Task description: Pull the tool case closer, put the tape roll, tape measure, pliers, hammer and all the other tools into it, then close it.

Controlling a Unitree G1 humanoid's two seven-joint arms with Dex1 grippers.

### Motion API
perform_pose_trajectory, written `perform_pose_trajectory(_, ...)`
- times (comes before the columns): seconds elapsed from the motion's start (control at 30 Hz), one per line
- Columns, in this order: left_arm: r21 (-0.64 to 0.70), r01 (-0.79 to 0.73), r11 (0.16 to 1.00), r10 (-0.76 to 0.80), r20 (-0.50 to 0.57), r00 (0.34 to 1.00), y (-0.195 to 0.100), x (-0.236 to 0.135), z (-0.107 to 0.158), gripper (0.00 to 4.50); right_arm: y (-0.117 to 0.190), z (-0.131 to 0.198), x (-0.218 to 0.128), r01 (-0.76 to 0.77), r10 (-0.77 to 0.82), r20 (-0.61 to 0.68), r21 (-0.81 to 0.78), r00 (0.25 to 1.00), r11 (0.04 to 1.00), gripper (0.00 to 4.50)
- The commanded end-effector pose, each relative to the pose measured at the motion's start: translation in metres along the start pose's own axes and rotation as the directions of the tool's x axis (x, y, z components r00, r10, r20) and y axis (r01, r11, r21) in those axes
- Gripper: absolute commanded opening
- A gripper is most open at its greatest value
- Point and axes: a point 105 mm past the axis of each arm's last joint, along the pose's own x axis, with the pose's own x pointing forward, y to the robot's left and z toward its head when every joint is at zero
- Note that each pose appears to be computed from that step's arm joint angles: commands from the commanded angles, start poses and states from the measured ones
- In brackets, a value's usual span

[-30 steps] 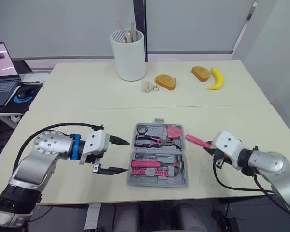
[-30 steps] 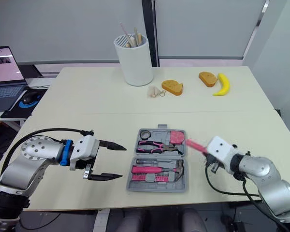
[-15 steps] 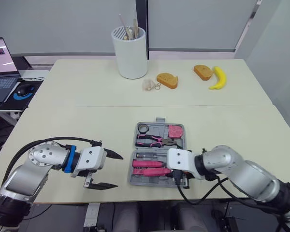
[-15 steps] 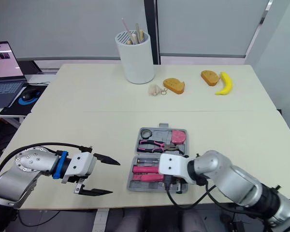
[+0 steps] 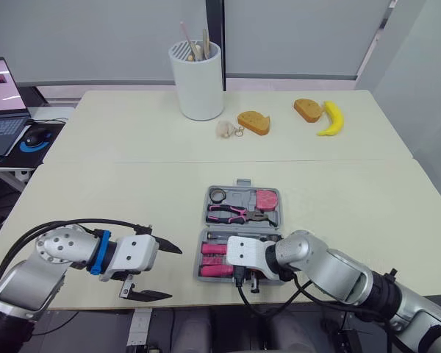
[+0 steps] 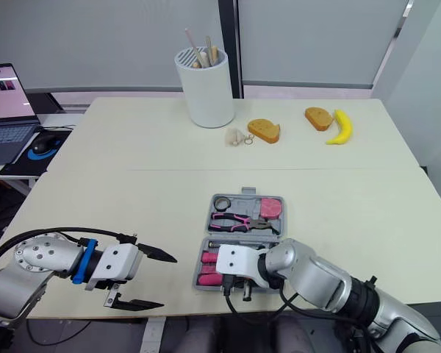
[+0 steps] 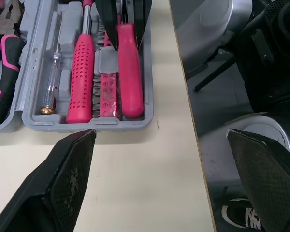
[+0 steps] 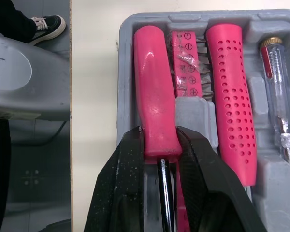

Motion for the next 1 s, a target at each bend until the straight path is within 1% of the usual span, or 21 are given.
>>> perform_pose_trajectory(0.03,0.035,-0.019,0.999,0.019,0.000,1.000,0.002,-0.004,0.007,4.50,0.001,0.007,0.002,0.005,-0.004,0.034,-0.016,0.999,1.000,0.69)
perform_pose_trajectory(0.1,0.033,-0.023,0.999,0.023,0.004,1.000,0.003,-0.003,0.008,4.50,0.002,0.008,0.002,-0.005,0.006,0.041,-0.011,0.999,1.000,0.69)
perform_pose_trajectory(0.17,0.033,-0.026,0.999,0.026,0.005,1.000,0.004,-0.003,0.008,4.50,0.000,0.010,-0.001,-0.006,0.007,0.053,-0.003,0.999,1.000,1.41)
perform_pose_trajectory(0.3,0.030,-0.031,0.999,0.031,0.009,0.999,0.005,-0.002,0.008,4.50,-0.004,0.021,-0.014,-0.029,0.029,0.097,-0.008,0.995,1.000,2.22)
perform_pose_trajectory(0.33,0.029,-0.033,0.999,0.033,0.010,0.999,0.006,-0.002,0.009,4.50,-0.004,0.025,-0.020,-0.042,0.043,0.118,-0.009,0.992,0.999,2.55)
perform_pose_trajectory(0.37,0.028,-0.035,0.999,0.034,0.011,0.999,0.006,-0.002,0.009,4.50,-0.004,0.030,-0.025,-0.056,0.058,0.139,-0.017,0.989,0.998,2.68)
perform_pose_trajectory(0.43,0.026,-0.040,0.999,0.039,0.014,0.999,0.007,-0.001,0.009,4.50,-0.005,0.037,-0.035,-0.073,0.081,0.179,-0.051,0.981,0.996,2.68)
perform_pose_trajectory(0.5,0.023,-0.046,0.999,0.046,0.018,0.999,0.008,-0.001,0.010,4.50,-0.009,0.040,-0.040,-0.056,0.070,0.200,-0.071,0.977,0.996,2.68)
perform_pose_trajectory(0.63,0.021,-0.050,0.999,0.049,0.021,0.999,0.009,0.000,0.010,4.50,-0.017,0.035,-0.039,-0.027,0.046,0.192,-0.098,0.980,0.995,1.97)
perform_pose_trajectory(0.9,0.011,-0.058,0.998,0.057,0.027,0.998,0.010,0.000,0.011,4.50,-0.005,0.021,-0.024,-0.067,0.090,0.154,-0.151,0.984,0.986,0.13)
perform_pose_trajectory(0.93,0.010,-0.059,0.998,0.059,0.027,0.998,0.010,0.000,0.010,4.50,-0.003,0.019,-0.023,-0.072,0.094,0.149,-0.150,0.984,0.986,0.02)
perform_pose_trajectory(1.0,0.008,-0.062,0.998,0.061,0.026,0.998,0.011,0.000,0.010,4.50,-0.002,0.014,-0.020,-0.078,0.099,0.139,-0.147,0.985,0.986,0.02)
